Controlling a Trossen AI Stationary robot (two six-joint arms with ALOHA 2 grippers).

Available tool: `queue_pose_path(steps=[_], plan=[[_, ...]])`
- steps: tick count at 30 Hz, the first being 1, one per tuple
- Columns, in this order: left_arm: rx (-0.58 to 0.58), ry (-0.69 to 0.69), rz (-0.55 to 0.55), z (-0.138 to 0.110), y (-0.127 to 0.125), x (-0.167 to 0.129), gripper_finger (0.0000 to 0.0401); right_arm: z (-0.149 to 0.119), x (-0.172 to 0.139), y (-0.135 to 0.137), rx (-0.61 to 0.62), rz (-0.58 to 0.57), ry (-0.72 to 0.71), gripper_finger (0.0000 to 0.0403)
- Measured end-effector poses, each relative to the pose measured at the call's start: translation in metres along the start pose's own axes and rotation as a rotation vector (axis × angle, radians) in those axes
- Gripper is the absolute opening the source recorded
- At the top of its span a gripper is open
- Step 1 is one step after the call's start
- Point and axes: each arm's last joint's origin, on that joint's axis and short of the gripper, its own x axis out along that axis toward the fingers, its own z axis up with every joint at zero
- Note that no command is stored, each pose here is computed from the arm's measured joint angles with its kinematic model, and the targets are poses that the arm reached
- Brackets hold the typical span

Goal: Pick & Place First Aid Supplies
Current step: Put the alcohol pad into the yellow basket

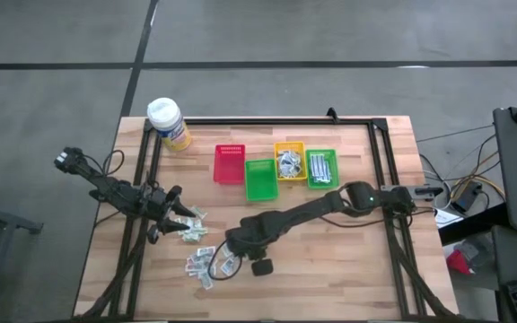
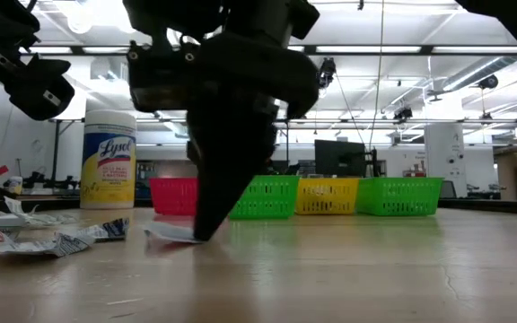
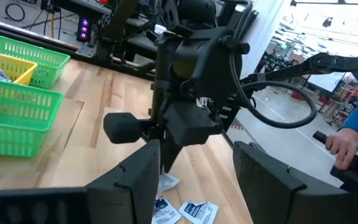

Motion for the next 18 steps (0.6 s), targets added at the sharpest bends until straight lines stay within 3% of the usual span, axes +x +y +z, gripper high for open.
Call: queue_pose_path(steps=[18], plan=[[0.000,0.000,0.000,0.000,0.000,0.000,0.0197,-0.035,-0.011,-0.003,0.088,-0.026,0.368,0.0052]])
